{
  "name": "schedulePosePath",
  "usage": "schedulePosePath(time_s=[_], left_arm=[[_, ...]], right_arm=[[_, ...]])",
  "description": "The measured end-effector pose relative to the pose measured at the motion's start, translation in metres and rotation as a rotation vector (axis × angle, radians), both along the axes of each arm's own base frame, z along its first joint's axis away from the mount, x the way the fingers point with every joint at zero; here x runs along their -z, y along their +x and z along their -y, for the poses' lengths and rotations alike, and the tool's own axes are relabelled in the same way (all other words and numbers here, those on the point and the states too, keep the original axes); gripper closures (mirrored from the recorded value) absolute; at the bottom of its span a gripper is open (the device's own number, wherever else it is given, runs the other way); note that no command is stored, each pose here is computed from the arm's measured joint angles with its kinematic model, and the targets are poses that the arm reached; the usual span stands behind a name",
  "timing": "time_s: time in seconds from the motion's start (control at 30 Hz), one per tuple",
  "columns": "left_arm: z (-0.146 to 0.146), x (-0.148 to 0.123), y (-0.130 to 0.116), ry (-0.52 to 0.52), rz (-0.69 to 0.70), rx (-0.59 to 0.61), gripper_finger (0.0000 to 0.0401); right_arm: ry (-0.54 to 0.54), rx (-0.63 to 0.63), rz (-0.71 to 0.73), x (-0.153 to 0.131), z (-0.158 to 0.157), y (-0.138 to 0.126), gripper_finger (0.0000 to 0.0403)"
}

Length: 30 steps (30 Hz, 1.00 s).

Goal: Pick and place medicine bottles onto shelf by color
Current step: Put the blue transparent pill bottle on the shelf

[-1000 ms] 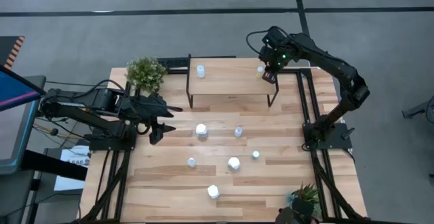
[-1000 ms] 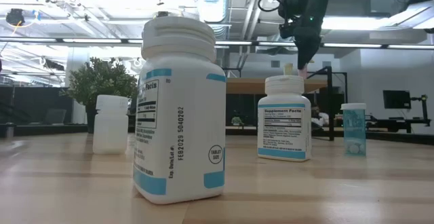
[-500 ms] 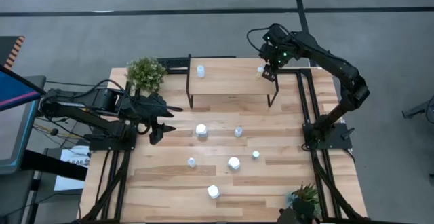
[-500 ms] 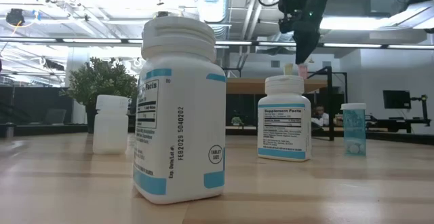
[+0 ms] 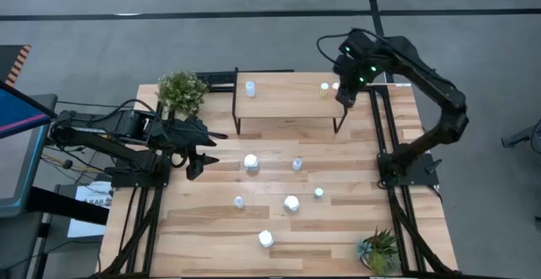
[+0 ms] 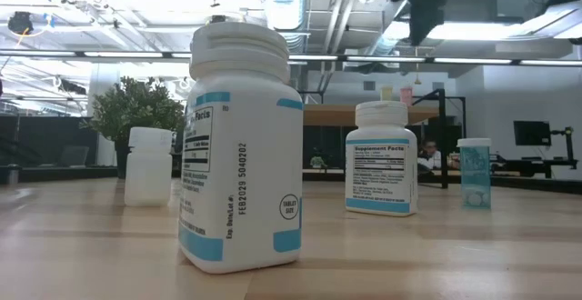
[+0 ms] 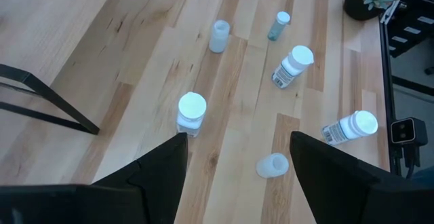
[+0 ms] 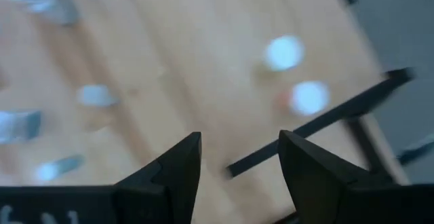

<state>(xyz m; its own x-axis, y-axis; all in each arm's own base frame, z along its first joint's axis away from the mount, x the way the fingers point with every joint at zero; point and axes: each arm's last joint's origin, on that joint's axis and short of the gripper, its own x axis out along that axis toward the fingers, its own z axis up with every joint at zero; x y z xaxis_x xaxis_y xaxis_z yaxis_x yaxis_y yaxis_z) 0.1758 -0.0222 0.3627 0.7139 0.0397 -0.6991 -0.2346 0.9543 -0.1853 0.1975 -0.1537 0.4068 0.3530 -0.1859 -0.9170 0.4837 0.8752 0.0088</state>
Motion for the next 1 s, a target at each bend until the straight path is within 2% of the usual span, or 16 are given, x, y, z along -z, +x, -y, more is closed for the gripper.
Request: schedulePosePath(time_s=[0.2,0.37,0.5,0.7,1.0], left_arm=[[0.0,0.0,0.0,-0.002,0.0,0.001,0.0156],[0.0,0.0,0.0,-0.002,0.0,0.002,0.0156],[0.0,0.0,0.0,-0.002,0.0,0.002,0.0156],[0.0,0.0,0.0,-0.002,0.0,0.002,0.0156],[0.0,0.0,0.0,-0.002,-0.001,0.003,0.0156]], right_arm=[[0.066,-0.015,0.085,-0.01,-0.054,-0.02,0.0187],[0.152,-0.006,0.132,0.001,-0.101,-0.039,0.0187],[0.244,0.001,0.177,0.02,-0.134,-0.047,0.0187],[0.35,-0.052,0.249,0.051,-0.174,-0.045,0.0187],[0.339,-0.12,0.209,0.107,-0.22,-0.036,0.0187]])
